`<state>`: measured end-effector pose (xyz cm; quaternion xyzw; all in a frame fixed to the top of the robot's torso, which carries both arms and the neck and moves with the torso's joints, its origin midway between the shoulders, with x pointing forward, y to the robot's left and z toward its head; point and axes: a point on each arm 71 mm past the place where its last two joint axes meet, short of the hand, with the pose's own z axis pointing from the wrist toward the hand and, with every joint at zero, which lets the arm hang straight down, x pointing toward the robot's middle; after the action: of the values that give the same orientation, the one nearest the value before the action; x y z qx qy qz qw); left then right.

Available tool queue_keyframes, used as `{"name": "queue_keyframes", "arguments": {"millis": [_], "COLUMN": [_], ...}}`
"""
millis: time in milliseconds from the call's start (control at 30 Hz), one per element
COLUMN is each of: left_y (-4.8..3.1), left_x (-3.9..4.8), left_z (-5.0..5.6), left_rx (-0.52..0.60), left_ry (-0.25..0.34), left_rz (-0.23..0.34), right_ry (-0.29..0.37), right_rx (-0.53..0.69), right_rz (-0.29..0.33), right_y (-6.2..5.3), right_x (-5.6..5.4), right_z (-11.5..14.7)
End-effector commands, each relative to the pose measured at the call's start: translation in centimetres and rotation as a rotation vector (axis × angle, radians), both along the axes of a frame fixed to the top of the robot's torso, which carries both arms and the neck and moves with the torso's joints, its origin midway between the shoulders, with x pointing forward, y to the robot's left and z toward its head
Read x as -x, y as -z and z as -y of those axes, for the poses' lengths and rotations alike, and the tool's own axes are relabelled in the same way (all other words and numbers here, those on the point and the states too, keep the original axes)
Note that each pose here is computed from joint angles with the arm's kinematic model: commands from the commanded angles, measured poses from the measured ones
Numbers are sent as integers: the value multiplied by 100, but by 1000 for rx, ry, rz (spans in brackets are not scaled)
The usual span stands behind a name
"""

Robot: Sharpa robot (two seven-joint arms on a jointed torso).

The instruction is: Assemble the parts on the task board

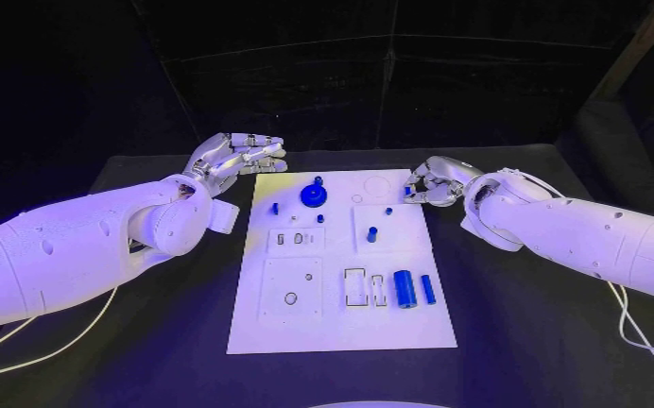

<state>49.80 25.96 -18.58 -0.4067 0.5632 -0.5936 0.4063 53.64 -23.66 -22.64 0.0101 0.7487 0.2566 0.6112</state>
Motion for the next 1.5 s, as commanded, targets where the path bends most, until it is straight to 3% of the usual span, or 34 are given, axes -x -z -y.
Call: {"name": "queue_keyframes", "arguments": {"millis": [33, 300, 567, 733, 933, 1200, 1500], "left_y": [-12, -11, -10, -10, -13, -20, -22], "left_x": [1, 1, 2, 2, 5, 18, 6], "left_z": [15, 14, 8, 8, 31, 62, 55], "left_rx": [8, 8, 7, 6, 9, 19, 95], "left_ry": [13, 13, 11, 10, 16, 22, -16], "left_rz": [3, 2, 1, 1, 2, -1, -45], "right_ry": [13, 18, -12, -65, -125, -185, -280], "right_rx": [-1, -13, -57, -105, -138, -143, -100], "right_rz": [41, 75, 99, 117, 103, 73, 59], "right_y": [-36, -74, -175, -292, -351, -357, -323], "right_x": [-10, 27, 187, 331, 463, 544, 635], "right_z": [-3, 21, -78, -296, -569, -910, -1462]}}
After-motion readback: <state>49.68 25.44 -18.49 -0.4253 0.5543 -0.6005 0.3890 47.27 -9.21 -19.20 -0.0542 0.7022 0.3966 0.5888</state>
